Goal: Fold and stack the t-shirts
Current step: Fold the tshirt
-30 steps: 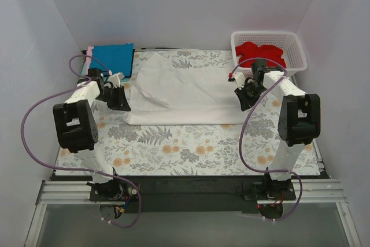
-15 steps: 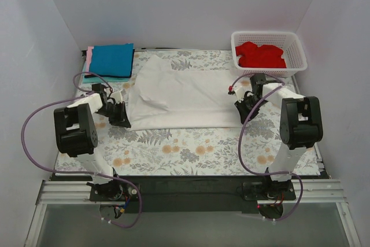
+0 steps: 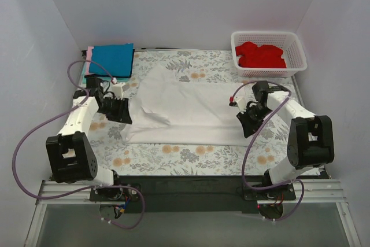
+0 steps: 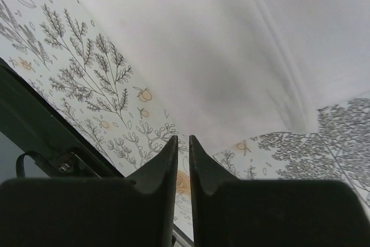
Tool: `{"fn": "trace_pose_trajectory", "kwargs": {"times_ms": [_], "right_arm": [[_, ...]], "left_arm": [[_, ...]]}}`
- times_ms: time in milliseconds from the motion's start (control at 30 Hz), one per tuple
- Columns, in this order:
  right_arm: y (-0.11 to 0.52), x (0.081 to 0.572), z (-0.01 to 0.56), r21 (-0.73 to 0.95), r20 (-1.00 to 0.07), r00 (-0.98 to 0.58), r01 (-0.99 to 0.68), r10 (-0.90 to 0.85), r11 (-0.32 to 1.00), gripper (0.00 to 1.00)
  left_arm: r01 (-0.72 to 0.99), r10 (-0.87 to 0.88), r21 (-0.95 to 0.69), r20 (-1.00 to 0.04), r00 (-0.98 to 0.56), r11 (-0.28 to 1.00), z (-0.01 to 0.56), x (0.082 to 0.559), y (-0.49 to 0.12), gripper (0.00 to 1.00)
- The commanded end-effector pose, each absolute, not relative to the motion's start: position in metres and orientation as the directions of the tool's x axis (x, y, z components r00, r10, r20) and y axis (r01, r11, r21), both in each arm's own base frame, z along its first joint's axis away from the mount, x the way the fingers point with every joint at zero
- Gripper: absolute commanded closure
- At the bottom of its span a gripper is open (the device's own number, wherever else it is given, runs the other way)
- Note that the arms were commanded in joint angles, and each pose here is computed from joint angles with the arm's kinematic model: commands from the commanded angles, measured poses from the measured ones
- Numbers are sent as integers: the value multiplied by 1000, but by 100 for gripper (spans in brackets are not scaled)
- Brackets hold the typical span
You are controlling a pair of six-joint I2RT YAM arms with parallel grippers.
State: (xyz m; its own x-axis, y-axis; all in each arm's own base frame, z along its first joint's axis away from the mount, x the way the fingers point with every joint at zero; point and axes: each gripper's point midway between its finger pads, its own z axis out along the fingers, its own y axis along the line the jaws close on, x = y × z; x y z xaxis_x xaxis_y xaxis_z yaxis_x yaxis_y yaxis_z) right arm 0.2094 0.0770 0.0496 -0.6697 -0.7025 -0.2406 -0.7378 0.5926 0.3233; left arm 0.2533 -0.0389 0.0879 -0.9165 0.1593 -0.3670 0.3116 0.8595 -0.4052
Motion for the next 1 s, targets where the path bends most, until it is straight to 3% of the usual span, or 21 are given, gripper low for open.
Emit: {"fn": "trace_pose_trajectory", "kwargs": {"times_ms": [0,67,167,233,467,733,967], "right_arm": [[93,237,79,323,-332,-662,-749,-672,579,81],[94,243,76,333,-314,-678,-734,-665,591,82],[94,256,77,320,-314,-681,-732,-662,601,83],[94,262,79,310,-320,-678,-735,-662,603,83],[96,281,78,302,-325,-676,-737,-661,605,83],[102,294,74,322,-327,-685,-728,-651,605,83],[104,290,80,322,-342,-681,-732,-648,600,83]], "left_arm": [[560,272,-387,-587,-762,732,141,288,-94,67],[574,305,-364,-578,-757,734,134,303,-113,69],[597,340,-343,-575,-744,725,129,326,-137,84],[604,386,-376,-512,-768,703,108,326,-153,88],[644,485,-355,-442,-754,678,69,341,-192,95],[637,437,-338,-506,-744,693,62,383,-224,93],[657,435,-330,-541,-720,677,96,367,-215,82]]}}
